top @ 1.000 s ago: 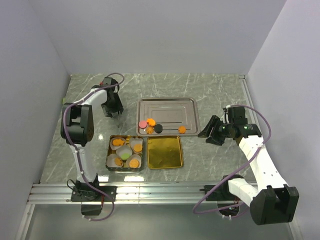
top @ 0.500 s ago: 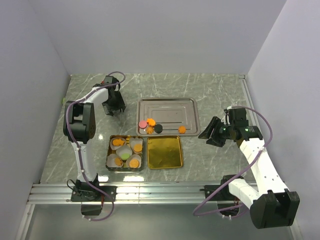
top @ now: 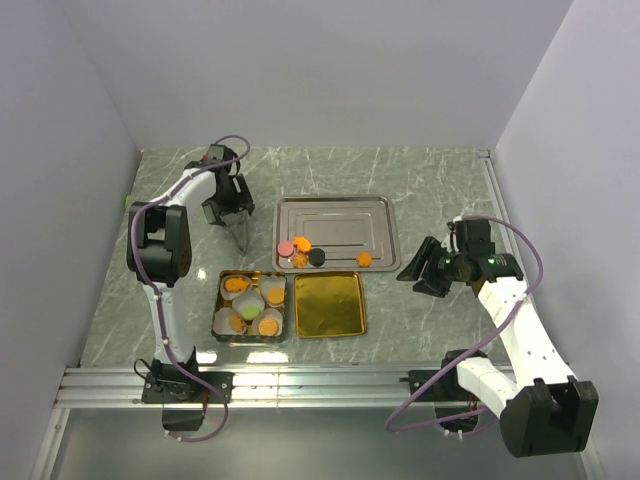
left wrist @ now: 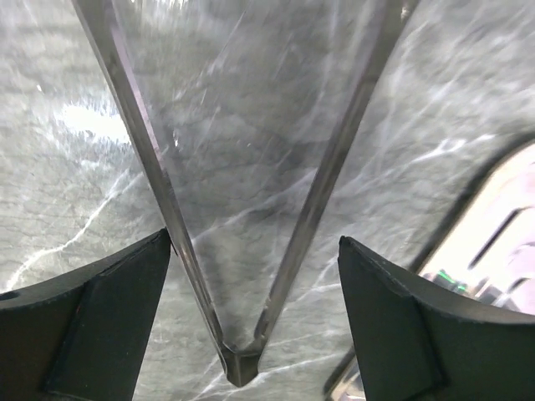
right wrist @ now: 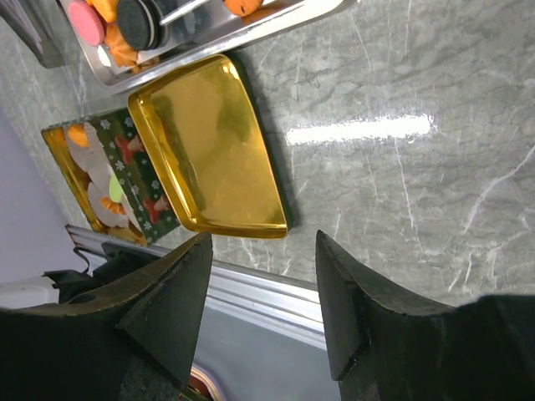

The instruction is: Pack the cookies

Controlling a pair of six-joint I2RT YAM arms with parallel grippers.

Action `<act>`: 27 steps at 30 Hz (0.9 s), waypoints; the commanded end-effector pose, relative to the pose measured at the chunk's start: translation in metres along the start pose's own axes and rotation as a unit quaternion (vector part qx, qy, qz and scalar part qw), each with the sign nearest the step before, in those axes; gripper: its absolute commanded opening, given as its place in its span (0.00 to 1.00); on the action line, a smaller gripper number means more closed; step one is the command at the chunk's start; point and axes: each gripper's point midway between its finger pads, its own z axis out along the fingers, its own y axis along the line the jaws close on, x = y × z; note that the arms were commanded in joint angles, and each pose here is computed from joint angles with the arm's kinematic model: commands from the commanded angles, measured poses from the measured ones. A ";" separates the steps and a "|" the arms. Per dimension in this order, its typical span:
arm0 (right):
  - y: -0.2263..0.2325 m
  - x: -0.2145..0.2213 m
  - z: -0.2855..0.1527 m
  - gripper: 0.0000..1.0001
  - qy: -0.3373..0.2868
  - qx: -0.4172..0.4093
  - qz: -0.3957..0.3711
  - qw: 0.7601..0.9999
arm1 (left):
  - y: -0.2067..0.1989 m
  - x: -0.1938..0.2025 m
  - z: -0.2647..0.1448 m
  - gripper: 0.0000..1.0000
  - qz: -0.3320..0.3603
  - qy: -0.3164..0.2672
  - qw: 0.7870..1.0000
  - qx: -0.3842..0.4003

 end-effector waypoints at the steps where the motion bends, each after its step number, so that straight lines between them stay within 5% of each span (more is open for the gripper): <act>1: 0.002 -0.004 0.001 0.60 -0.009 -0.008 -0.003 1.000 | -0.013 -0.024 -0.020 0.88 0.004 -0.030 0.999 0.021; 15: -0.004 0.001 0.017 0.60 0.015 -0.013 -0.006 1.000 | -0.032 -0.053 -0.126 0.87 -0.028 -0.111 0.989 0.088; 27: 0.017 0.009 0.062 0.60 0.072 0.036 -0.040 0.996 | -0.040 0.064 -0.181 0.83 -0.030 -0.063 0.981 0.179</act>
